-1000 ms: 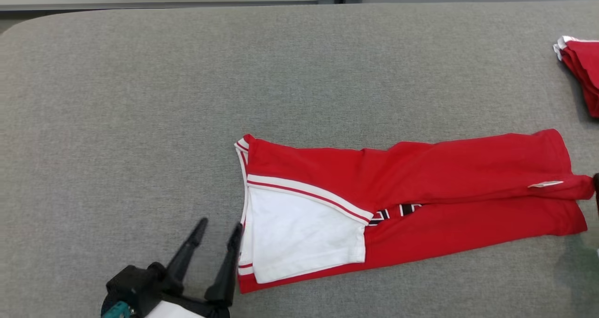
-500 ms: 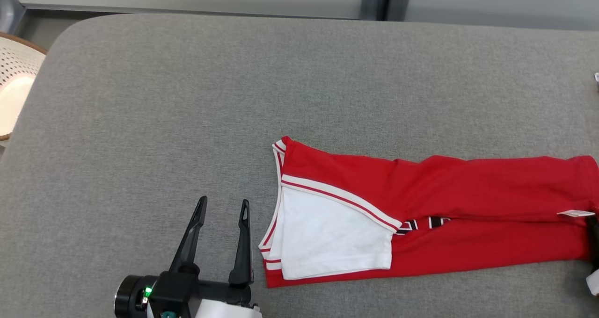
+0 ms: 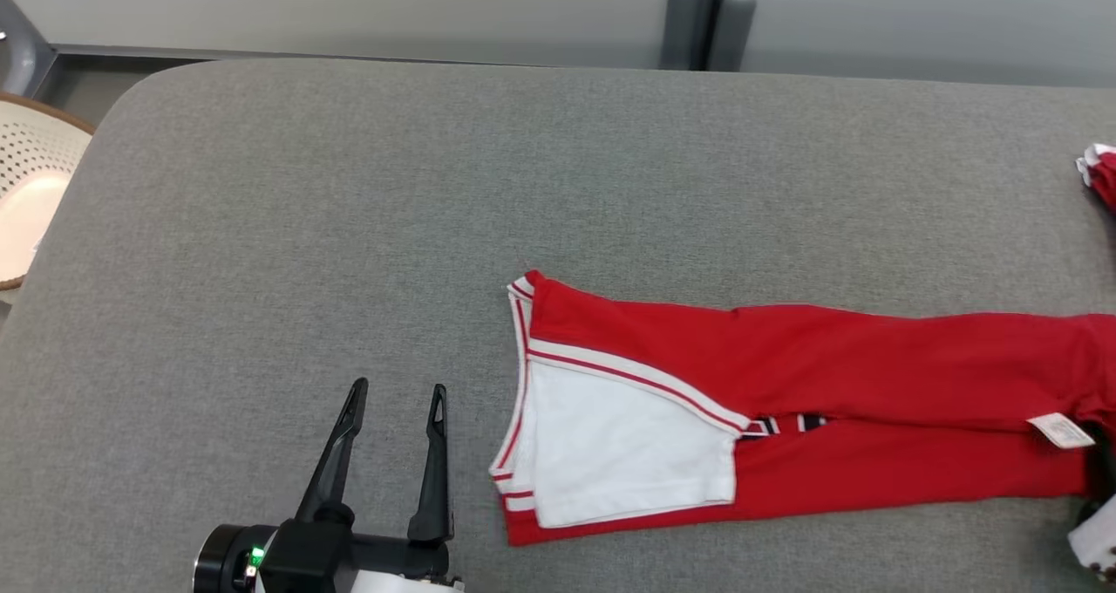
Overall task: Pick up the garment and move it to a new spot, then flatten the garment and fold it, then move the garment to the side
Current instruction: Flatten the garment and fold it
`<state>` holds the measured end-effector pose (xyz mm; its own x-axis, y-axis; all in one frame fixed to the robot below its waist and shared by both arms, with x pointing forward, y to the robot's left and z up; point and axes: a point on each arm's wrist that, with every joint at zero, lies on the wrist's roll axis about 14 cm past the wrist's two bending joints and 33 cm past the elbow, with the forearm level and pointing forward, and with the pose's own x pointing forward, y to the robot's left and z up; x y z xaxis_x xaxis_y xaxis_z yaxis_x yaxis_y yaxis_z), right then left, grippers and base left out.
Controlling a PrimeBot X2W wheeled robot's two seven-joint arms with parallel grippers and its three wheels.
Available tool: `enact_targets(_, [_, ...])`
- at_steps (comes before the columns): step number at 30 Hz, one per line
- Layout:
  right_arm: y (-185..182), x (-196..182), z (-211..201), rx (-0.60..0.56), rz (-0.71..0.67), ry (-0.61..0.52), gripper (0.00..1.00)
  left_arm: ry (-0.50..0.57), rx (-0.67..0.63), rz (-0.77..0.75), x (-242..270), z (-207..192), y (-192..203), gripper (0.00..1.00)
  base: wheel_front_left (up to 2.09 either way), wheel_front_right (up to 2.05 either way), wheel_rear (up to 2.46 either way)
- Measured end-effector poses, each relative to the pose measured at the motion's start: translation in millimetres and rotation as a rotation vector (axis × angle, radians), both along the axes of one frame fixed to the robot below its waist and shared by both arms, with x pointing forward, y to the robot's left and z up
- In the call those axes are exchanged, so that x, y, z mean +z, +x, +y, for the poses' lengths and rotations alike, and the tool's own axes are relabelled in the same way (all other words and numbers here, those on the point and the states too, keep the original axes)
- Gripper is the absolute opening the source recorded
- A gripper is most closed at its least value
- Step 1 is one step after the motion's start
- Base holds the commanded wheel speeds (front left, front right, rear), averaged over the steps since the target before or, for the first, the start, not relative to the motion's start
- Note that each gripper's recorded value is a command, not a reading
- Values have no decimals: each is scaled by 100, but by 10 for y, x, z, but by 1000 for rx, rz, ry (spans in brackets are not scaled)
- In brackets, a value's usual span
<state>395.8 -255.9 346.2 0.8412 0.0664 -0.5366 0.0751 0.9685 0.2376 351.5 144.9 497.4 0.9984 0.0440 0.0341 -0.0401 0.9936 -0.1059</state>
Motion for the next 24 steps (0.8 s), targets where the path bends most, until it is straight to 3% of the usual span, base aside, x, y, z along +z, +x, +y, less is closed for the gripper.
enact_targets(6, [-48,263,-687,-80,-56,-149,0,5,-51,-9,6,-111,53,100,0,0,0])
enact_targets(12, [28,600,-850,-41,-158,-237,0,7,-87,-7,-13,-189,89,100,0,0,0])
enact_targets(16, [171,892,-675,25,-274,-251,0,6,-114,-3,-33,-250,90,100,0,0,0])
enact_targets(24, [313,1425,282,228,-475,-181,0,19,-128,-13,-6,-266,49,100,0,0,0])
